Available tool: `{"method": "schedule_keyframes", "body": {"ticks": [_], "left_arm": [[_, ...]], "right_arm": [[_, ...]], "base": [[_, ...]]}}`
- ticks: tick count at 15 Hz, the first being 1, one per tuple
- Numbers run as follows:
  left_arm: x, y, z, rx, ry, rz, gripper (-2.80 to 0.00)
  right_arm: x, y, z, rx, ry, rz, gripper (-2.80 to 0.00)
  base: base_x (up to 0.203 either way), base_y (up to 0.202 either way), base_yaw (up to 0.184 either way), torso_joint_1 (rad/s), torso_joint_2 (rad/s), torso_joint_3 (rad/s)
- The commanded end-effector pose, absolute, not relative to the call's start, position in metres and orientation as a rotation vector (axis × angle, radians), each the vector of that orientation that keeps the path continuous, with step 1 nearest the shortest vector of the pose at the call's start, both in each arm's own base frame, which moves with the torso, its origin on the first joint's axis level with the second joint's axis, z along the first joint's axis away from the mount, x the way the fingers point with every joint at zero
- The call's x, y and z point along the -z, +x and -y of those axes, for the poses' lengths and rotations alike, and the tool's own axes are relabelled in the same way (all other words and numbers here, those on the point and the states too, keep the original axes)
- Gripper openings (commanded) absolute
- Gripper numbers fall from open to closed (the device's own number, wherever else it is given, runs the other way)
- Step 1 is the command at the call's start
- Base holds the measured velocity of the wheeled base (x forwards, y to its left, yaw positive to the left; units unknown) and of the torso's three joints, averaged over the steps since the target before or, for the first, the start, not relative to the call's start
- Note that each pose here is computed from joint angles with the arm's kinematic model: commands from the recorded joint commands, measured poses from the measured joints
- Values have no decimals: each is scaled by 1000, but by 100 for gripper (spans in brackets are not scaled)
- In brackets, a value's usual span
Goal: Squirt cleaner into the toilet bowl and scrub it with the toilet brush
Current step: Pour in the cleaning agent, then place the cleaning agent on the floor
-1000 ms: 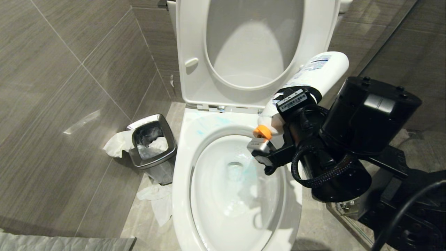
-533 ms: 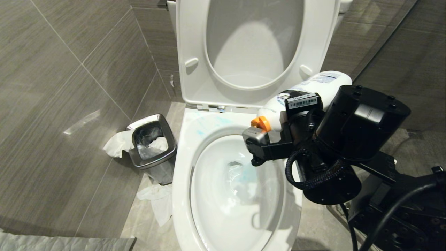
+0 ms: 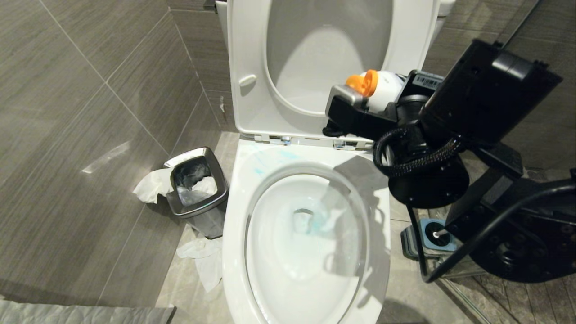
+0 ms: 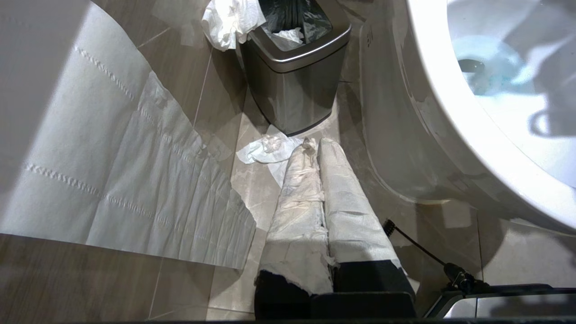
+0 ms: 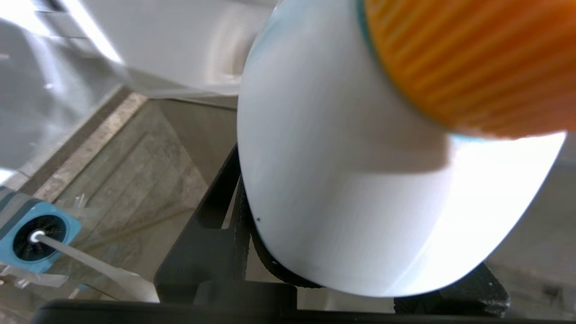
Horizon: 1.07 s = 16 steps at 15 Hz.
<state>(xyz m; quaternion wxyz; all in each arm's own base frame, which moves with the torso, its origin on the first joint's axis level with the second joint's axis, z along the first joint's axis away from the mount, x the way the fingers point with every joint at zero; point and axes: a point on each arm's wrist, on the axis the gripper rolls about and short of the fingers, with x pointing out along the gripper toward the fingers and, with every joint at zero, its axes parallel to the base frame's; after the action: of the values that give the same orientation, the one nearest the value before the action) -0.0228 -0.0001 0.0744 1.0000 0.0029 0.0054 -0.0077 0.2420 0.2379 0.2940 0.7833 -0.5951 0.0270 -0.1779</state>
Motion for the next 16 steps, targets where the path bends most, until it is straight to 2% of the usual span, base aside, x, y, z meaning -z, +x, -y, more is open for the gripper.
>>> {"method": "schedule_keyframes", "body": {"ticks": [1, 7, 16], "left_arm": [[-74, -23, 0, 15, 6, -12, -280], [-74, -23, 0, 15, 6, -12, -280], [-74, -23, 0, 15, 6, -11, -280]], "right_arm": [[-323, 238, -225, 437, -1221, -51, -280], [-392, 205, -188, 528, -1077, -76, -280], [-414, 195, -190, 555, -1016, -124, -280]], "base": [[0, 0, 0, 0, 0, 0], [0, 0, 0, 0, 0, 0], [0, 0, 0, 0, 0, 0]]}}
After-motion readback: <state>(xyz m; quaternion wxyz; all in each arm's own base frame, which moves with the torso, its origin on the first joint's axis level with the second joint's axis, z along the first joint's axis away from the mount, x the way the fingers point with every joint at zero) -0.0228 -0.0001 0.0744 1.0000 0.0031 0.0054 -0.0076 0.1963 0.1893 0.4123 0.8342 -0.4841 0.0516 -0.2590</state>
